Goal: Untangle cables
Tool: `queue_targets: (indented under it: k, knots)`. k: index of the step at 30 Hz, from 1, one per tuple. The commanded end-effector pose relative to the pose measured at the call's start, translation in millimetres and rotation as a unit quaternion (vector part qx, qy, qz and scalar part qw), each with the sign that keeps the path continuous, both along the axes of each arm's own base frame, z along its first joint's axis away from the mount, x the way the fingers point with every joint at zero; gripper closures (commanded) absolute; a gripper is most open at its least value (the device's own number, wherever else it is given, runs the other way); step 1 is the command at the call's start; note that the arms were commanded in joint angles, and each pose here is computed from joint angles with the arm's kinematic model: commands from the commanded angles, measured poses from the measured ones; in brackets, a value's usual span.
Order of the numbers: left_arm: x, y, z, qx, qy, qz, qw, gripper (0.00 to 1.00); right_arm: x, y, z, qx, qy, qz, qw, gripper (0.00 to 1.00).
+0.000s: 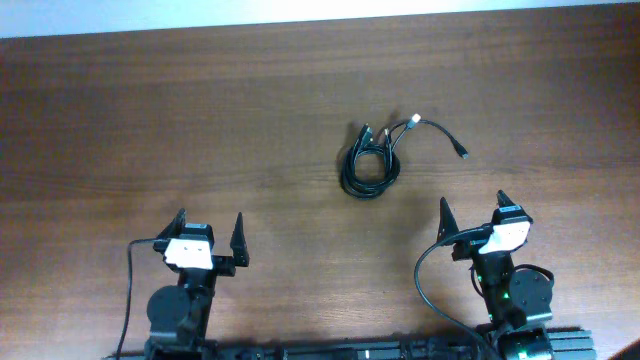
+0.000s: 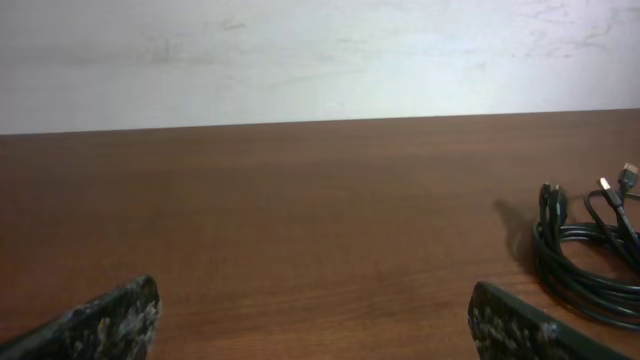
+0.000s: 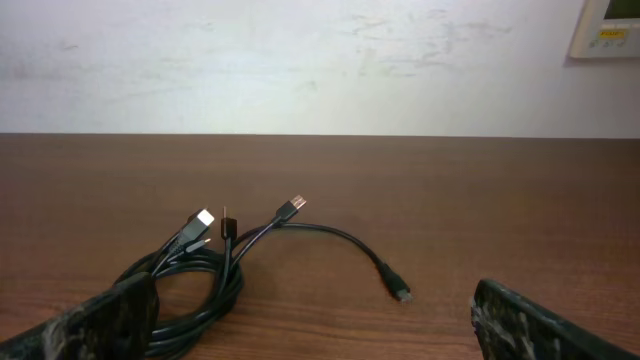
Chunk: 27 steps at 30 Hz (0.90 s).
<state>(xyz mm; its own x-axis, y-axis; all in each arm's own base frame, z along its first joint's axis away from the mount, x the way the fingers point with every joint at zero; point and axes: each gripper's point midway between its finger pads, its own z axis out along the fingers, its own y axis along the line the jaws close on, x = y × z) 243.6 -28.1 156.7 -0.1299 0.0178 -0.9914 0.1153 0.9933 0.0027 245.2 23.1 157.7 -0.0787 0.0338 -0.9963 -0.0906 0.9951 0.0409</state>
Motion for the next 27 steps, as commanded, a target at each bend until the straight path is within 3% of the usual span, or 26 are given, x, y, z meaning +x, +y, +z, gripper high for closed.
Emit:
queue_targets:
  k: [1,11,17,27]
  knots:
    - [2,-1,19,-0.007,0.006,-0.003,1.000,0.01,0,-2,-2,-0.004,0.001,-0.004,1.000,0.02]
    - [23,-12,21,-0.005,0.087,-0.028,0.996,0.01,0,-2,-2,-0.004,0.001,-0.004,1.000,0.02]
    - [43,-15,16,0.001,0.179,-0.027,0.984,0.01,0,-2,-2,-0.004,0.001,-0.004,1.000,0.02]
    - [60,-39,-2,-0.014,0.352,-0.079,0.933,0.01,0,-2,-2,-0.004,0.001,-0.004,1.000,0.02]
